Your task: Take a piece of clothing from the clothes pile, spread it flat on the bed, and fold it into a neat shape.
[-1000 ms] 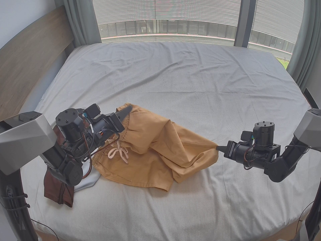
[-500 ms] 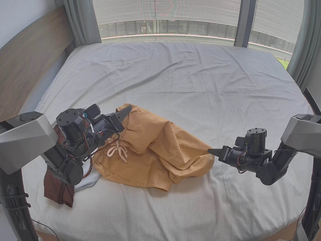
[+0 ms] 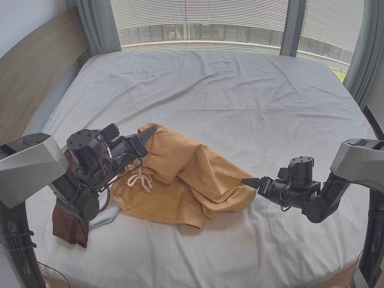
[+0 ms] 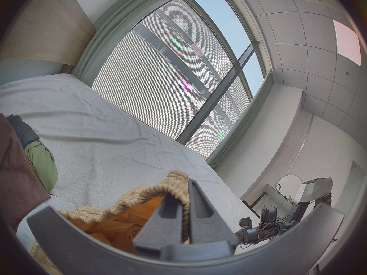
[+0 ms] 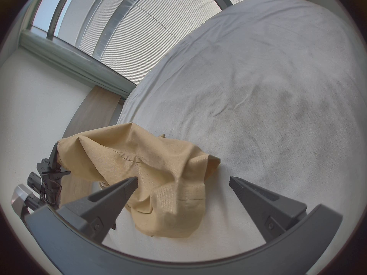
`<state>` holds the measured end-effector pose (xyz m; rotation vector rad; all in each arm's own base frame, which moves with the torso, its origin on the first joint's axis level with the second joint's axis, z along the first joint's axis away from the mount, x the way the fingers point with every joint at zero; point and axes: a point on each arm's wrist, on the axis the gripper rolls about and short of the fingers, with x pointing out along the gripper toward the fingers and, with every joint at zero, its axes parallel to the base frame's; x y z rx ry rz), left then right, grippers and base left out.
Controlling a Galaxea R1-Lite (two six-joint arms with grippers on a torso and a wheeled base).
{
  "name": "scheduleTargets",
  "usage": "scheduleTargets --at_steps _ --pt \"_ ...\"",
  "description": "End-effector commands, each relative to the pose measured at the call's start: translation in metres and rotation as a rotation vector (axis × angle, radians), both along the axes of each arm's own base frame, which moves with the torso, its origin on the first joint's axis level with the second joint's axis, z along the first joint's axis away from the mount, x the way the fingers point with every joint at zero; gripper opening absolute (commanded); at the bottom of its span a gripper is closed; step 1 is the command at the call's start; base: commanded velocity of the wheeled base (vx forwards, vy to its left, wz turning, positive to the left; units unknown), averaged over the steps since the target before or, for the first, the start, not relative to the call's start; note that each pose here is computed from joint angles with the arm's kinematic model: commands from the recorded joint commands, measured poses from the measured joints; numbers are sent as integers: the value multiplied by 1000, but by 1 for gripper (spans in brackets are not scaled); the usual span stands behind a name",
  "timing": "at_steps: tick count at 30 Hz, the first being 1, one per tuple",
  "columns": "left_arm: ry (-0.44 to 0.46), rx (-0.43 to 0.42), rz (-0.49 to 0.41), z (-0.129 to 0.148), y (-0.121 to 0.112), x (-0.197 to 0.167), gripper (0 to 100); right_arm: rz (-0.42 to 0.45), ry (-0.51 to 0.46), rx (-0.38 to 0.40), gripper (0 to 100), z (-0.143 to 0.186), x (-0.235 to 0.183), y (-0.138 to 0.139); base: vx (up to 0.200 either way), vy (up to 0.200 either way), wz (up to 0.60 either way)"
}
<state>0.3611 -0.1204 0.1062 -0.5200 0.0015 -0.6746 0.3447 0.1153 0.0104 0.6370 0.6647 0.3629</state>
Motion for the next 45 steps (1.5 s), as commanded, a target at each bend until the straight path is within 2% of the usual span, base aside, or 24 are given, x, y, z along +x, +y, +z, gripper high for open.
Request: scheduleTargets --at_steps 1,5,10,18,25,30,40,45 --pt "-6 -2 1 2 1 0 0 17 20 23 100 -4 0 11 0 0 0" --pt "-14 -3 2 4 0 0 0 33 20 41 100 -2 -1 17 0 0 0" --pt "-14 -3 3 4 1 0 0 29 49 120 100 3 -2 19 0 0 0" --pt "-17 -4 17 4 6 3 0 23 -34 187 100 28 -15 12 0 0 0" --pt "-17 -6 18 4 6 4 0 32 -83 211 100 44 -22 6 0 0 0" --pt "-20 -5 17 5 6 3 0 36 -97 216 100 43 -16 9 0 0 0" --pt "-24 -6 11 8 4 1 0 31 -75 213 100 8 2 17 0 0 0" --pt "-27 -6 8 8 3 0 0 23 -87 259 100 7 5 20 0 0 0"
